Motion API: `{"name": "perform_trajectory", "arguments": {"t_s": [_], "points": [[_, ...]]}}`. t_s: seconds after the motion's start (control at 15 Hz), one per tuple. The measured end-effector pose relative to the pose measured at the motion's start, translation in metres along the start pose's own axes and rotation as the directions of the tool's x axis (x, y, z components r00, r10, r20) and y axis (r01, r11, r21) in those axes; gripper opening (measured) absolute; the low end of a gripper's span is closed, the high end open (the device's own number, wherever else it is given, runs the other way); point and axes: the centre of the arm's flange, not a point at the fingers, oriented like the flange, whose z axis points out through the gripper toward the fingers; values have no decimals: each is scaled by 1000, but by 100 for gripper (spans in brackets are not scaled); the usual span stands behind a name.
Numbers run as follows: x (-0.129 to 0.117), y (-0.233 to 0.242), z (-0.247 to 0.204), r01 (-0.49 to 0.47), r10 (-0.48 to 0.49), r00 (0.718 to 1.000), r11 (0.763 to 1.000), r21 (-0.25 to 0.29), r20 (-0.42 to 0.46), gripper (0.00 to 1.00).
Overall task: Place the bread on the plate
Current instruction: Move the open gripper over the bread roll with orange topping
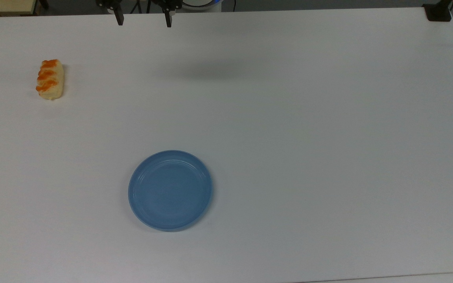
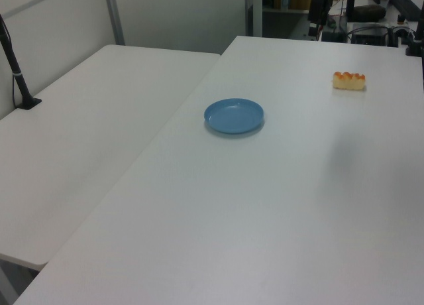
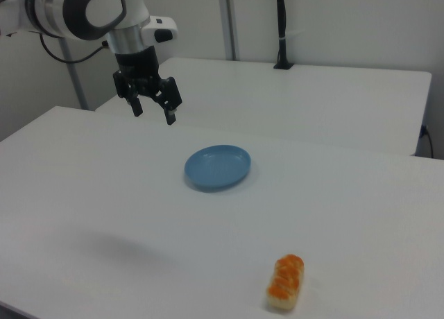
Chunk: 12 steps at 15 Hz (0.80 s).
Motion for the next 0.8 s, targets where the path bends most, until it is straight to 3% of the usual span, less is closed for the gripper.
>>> {"name": "perform_trajectory", "arguments": {"t_s": [0.8], "points": [[1,4,-2,-7,7,1000,1000,-1,-4,100]]}}
